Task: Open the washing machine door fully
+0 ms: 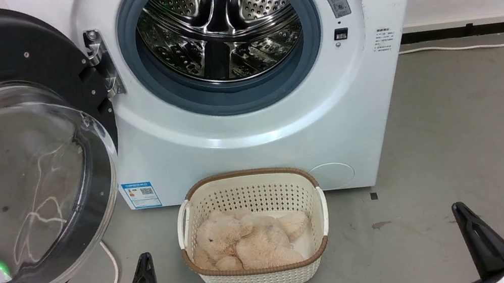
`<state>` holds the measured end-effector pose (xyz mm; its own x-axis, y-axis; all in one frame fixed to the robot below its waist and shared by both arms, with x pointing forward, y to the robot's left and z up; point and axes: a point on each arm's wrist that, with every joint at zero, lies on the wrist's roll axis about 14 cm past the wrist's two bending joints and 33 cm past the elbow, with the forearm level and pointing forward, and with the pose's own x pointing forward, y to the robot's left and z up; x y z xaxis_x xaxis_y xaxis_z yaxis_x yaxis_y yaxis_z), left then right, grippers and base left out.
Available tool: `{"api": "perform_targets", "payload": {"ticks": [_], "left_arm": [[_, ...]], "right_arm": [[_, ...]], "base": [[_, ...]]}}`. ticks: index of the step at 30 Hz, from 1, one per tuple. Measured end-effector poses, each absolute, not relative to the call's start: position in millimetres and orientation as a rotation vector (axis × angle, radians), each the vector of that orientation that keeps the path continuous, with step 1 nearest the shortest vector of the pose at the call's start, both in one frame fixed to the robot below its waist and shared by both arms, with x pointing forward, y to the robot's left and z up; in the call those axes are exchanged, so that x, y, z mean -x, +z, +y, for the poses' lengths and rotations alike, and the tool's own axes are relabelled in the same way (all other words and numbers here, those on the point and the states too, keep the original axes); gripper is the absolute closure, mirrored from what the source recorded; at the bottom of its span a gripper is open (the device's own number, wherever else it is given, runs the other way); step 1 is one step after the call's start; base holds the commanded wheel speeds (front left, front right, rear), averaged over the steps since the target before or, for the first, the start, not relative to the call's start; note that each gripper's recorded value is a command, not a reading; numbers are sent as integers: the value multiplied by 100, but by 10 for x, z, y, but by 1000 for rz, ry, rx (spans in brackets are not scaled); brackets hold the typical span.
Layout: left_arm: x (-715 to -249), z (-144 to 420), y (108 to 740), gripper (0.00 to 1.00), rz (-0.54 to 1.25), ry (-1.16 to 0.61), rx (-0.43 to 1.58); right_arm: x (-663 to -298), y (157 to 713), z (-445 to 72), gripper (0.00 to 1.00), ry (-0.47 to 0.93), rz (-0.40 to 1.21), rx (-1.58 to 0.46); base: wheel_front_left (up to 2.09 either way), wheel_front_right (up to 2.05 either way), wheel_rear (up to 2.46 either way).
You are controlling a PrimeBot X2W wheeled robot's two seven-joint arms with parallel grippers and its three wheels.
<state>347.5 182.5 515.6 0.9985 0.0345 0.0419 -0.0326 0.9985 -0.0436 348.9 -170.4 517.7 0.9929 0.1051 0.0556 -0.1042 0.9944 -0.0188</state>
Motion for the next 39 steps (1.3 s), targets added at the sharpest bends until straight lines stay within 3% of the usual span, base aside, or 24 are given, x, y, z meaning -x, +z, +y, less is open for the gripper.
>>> {"api": "perform_targets", "payload": {"ticks": [39], "left_arm": [[-3603,1801,5202,100,-14,12,-7]], "right_arm": [[-3608,5206,-1648,100,119,-16,31]], "base": [[0,0,0]]}}
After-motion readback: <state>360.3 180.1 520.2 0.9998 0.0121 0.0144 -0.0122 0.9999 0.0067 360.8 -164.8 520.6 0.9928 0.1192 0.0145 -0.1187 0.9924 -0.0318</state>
